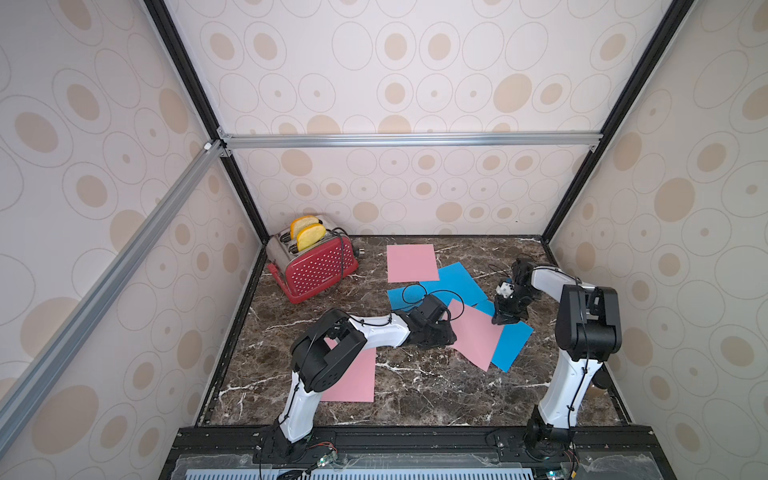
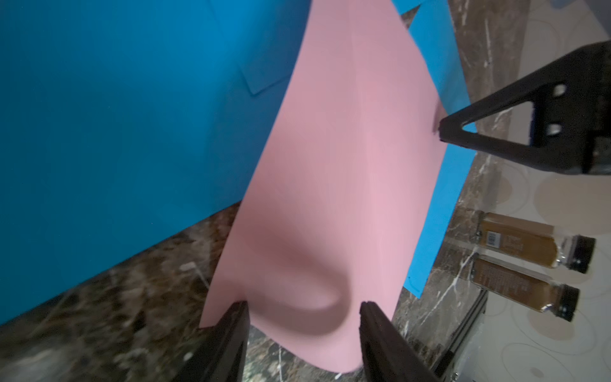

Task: Sort the scattered colored papers by color
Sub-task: Pick up the colored paper from the center of the board, then place the colored paper.

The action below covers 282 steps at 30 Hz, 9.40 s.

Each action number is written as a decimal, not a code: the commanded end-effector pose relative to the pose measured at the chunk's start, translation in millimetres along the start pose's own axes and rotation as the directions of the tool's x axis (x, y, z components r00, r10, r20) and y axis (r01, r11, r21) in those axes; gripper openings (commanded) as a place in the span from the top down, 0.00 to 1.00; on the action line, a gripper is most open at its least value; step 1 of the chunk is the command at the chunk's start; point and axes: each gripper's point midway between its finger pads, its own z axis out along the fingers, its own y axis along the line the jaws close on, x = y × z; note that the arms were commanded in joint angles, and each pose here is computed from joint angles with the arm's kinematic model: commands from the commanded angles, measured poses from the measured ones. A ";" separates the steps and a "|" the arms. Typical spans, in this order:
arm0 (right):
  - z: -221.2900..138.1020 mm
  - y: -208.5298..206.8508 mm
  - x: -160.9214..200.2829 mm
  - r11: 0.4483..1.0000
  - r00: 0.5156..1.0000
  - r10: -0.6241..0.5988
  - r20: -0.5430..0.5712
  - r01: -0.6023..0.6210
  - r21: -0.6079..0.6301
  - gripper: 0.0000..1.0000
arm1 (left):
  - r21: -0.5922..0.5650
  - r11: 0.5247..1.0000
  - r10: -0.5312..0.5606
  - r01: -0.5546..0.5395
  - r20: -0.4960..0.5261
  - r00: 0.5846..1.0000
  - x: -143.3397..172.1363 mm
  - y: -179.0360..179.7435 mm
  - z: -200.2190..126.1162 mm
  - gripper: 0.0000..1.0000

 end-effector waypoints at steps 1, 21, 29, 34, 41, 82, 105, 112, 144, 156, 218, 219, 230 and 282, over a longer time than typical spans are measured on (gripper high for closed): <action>16.6 -5.4 7.8 1.000 0.998 0.015 -0.058 -0.015 0.001 0.78 | 0.028 0.994 -0.107 0.108 -0.039 0.993 17.4 23.4 21.1 0.43; 15.9 -4.8 7.5 1.000 0.998 0.017 -0.056 -0.017 -0.007 0.78 | 0.633 0.711 -0.402 0.306 0.009 0.916 -33.8 -53.0 22.9 0.35; 17.0 -5.9 6.8 1.000 0.998 0.021 -0.056 -0.022 -0.009 0.78 | 0.695 0.701 -0.294 0.163 0.073 0.953 -44.0 -85.8 -4.4 0.31; 18.7 -5.7 7.5 1.000 0.998 0.023 -0.060 -0.024 -0.013 0.78 | 0.723 0.681 -0.265 0.114 0.099 0.959 -51.2 -103.9 -25.2 0.27; 19.9 -5.9 7.9 1.000 0.998 0.023 -0.062 -0.024 -0.013 0.78 | 0.724 0.688 -0.190 0.043 0.122 0.974 -56.9 -125.5 -31.4 0.26; 20.6 -3.5 7.7 0.999 0.998 0.027 -0.059 -0.029 -0.030 0.78 | 0.389 0.907 0.130 -0.158 0.097 0.987 -38.6 -78.7 -17.4 0.19; 12.1 -2.4 3.3 1.000 0.999 0.017 -0.041 -0.017 -0.020 0.78 | 0.231 0.927 0.288 -0.294 0.059 0.956 -44.7 -65.3 -27.7 0.71; 12.5 -2.3 4.1 1.000 0.999 0.017 -0.042 -0.018 -0.021 0.78 | 0.213 0.932 0.288 -0.292 0.049 0.956 -42.3 -57.3 -30.4 0.70; -111.4 67.6 -8.2 0.970 0.966 -0.057 0.253 0.114 -0.214 0.35 | -0.111 0.947 0.318 -0.302 0.196 0.928 -64.6 -17.4 -165.9 1.00; -86.3 115.3 26.0 0.901 0.973 -0.056 0.225 0.146 -0.408 0.36 | -0.366 0.930 0.152 -0.022 0.331 0.931 -23.8 88.0 -227.9 1.00; 41.2 377.4 108.6 0.673 0.907 -0.421 0.011 0.321 -0.666 0.39 | -0.586 0.782 -0.005 0.212 0.334 0.942 58.4 195.0 -284.0 1.00; 42.0 376.6 108.8 0.675 0.907 -0.421 0.009 0.320 -0.665 0.39 | -0.582 0.782 -0.011 0.222 0.343 0.939 58.6 196.0 -283.9 1.00; 43.4 372.7 114.6 0.679 0.902 -0.433 -0.006 0.322 -0.660 0.39 | -0.539 0.778 -0.066 0.321 0.439 0.896 54.9 202.2 -285.7 1.00; 100.3 386.9 133.8 0.701 0.873 -0.475 -0.115 0.296 -0.648 0.65 | -0.515 0.718 -0.212 0.469 0.479 0.852 73.3 219.6 -281.7 1.00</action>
